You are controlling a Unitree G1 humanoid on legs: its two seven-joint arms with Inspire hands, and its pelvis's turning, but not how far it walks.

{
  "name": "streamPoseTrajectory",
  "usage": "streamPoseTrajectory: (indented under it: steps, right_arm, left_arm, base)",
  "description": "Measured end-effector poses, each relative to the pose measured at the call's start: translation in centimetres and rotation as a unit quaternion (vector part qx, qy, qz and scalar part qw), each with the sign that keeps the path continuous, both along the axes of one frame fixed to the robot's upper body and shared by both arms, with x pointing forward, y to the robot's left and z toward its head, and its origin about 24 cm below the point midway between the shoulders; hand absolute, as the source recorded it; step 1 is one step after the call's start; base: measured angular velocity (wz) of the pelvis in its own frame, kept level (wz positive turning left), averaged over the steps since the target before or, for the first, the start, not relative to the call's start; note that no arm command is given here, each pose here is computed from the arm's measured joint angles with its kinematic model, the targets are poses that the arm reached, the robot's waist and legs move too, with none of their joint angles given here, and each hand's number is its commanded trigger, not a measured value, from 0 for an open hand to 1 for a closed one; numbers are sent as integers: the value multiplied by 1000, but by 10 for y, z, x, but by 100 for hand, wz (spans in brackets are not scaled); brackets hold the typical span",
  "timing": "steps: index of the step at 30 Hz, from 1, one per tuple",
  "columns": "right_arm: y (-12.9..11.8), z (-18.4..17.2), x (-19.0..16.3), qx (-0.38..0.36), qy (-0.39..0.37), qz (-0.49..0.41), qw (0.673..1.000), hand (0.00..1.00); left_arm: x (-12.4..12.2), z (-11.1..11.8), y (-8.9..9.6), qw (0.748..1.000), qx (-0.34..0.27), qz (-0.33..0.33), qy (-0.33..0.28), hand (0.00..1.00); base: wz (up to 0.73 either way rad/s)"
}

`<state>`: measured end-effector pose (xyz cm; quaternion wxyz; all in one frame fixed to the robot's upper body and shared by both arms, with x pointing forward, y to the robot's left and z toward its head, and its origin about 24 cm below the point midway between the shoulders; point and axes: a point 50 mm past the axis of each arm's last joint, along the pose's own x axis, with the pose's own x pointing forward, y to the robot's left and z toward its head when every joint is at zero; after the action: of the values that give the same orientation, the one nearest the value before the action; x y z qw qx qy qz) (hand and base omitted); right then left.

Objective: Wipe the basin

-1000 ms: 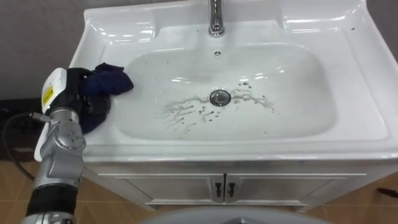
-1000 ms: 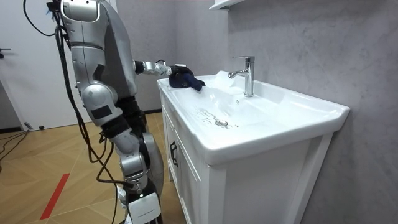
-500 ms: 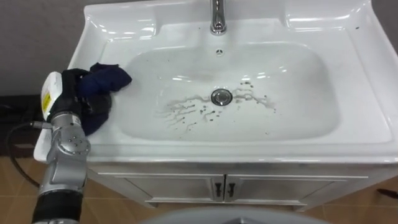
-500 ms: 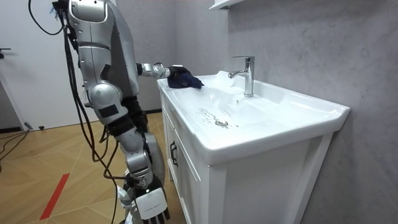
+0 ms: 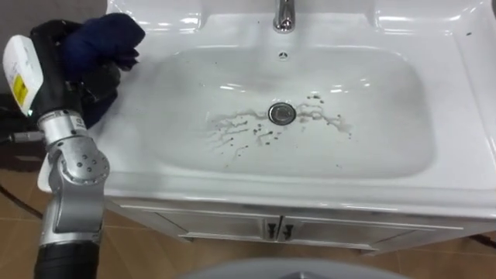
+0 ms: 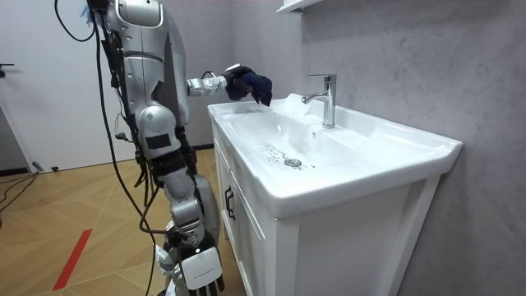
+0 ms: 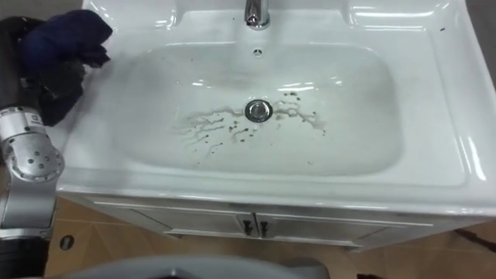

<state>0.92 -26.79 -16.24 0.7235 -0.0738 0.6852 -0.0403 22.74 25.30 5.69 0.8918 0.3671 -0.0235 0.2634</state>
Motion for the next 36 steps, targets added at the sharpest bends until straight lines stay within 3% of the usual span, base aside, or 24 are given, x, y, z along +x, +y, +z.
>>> streamPoseTrajectory:
  steps: [6,13,29,36]
  right_arm:
    - [1,0,-1,3,0,13,1000,0]
    - [3,-1,0,13,7,24,1000,0]
    - [7,-2,-3,39,36,58,997,0]
    - [8,-2,-1,44,42,59,996,0]
  left_arm:
    - [3,12,-20,998,6,-41,-42,100]
    - [6,21,-28,995,9,-60,-79,100]
    - [10,13,-47,987,55,-150,-12,100]
    - [12,10,-45,977,116,-174,38,100]
  base:
    - [2]
    - [4]
    - [1]
    - [0]
